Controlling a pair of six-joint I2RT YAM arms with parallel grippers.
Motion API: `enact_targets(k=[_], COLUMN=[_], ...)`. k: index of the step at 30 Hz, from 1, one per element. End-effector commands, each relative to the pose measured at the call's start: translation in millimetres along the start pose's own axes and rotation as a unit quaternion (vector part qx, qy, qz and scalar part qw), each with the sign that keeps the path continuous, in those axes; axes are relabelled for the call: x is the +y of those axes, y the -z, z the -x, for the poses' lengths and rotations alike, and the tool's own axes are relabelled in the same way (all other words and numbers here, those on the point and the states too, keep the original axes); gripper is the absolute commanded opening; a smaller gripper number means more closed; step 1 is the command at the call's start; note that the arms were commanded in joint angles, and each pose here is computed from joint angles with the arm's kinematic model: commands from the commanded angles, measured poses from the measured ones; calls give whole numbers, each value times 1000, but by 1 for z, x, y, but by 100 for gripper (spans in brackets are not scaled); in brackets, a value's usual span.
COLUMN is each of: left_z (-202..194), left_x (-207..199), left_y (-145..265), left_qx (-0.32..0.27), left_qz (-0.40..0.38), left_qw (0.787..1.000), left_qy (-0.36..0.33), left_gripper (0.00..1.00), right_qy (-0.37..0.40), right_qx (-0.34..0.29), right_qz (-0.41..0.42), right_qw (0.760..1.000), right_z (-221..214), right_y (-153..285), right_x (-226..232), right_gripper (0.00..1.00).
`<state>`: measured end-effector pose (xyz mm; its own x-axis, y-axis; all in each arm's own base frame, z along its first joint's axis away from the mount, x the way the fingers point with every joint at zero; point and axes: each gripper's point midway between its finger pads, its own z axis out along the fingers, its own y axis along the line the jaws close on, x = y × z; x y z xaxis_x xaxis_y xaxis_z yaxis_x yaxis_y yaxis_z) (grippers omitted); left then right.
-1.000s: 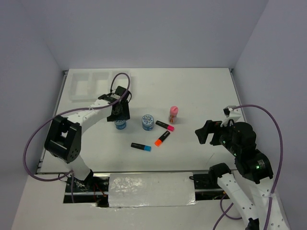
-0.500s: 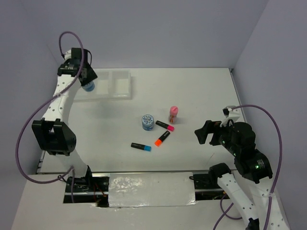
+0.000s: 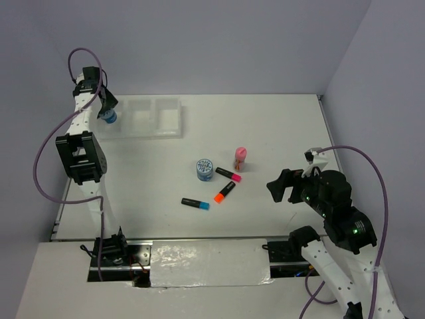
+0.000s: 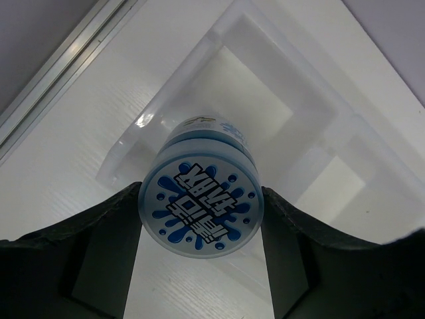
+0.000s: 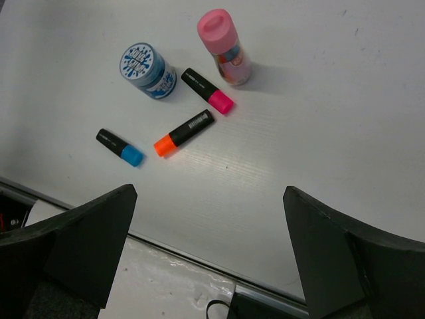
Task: Sort the stationery into containers
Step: Place the stationery in the storage box.
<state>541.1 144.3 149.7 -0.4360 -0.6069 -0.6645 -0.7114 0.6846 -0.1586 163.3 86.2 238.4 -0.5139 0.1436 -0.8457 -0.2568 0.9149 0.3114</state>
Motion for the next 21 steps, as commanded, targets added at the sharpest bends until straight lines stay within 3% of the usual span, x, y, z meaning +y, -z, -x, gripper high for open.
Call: enact_targets(k=[1,6,15,21], left_z=[37,36,43,36], left_x=[-32,-38,-40,-41], left_y=[6,-7,-26,-41], left_qx=[-70,-71,-87,-86], left_qz=[-60,-66,-63,-64], left_qw=[996,995,994,994], left_qy=[-1,3,-2,-3], left_gripper=[5,7,19,33], right_qy=[7,8,7,8], right_qx=[-12,-5,4,5], right_qz=[18,15,11,15], right_qw=[1000,1000,1000,1000], right_z=[6,4,2,2], right_y=[-4,-6,-9,-10], right_x=[7,6,5,6], right_gripper=[100,100,100,100])
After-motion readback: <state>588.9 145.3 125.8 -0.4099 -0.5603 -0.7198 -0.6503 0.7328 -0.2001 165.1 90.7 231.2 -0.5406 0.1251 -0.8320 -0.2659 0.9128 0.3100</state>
